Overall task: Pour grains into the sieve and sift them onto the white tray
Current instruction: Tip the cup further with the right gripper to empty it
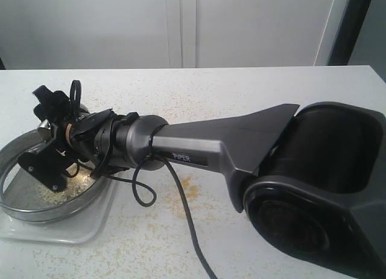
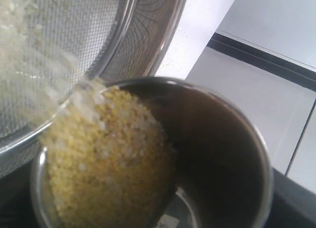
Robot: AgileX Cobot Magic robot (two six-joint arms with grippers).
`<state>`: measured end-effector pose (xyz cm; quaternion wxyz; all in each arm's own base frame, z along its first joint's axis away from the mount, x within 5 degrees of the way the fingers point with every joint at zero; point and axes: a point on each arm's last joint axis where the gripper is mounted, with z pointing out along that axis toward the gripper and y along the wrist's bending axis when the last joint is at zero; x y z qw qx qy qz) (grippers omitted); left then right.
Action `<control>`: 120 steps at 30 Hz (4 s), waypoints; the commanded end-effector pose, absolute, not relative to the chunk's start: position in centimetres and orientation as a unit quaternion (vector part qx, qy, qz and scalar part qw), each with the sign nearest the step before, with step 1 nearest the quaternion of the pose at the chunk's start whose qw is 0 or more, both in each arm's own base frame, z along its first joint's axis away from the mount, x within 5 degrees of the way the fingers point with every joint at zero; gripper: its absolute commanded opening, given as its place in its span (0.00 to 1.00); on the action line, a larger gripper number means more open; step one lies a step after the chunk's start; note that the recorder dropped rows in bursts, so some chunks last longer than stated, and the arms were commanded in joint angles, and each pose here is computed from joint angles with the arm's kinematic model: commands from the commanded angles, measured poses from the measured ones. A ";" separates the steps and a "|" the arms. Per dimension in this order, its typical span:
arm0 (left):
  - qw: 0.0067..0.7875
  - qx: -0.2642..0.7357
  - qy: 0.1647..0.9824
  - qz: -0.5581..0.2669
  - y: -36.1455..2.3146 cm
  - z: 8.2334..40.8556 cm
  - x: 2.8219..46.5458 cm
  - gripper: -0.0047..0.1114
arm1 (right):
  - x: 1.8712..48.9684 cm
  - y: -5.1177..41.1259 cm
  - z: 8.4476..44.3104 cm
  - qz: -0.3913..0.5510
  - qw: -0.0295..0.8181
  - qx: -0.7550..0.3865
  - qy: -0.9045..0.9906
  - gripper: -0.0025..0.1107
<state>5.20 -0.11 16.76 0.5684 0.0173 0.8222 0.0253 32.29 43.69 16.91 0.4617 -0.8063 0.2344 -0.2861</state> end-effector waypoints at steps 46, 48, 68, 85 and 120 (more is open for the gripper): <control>0.570 0.018 0.821 0.023 -0.1 16.7 5.2 0.04 | 29.2 45.8 18.4 -0.289 0.478 -0.811 0.176 0.02; 0.570 0.018 0.821 0.023 -0.1 16.7 5.2 0.04 | 29.1 45.9 18.4 -0.290 0.478 -0.811 0.173 0.02; 0.570 0.018 0.821 0.023 -0.1 16.7 5.2 0.04 | 29.4 45.6 18.7 -0.373 0.438 -0.809 0.121 0.02; 0.570 0.018 0.821 0.023 -0.1 16.7 5.2 0.04 | 29.9 45.2 18.8 -0.425 0.396 -0.811 0.069 0.02; 0.570 0.018 0.821 0.023 -0.1 16.7 5.2 0.04 | 31.1 43.9 19.8 -0.343 0.475 -0.755 0.295 0.02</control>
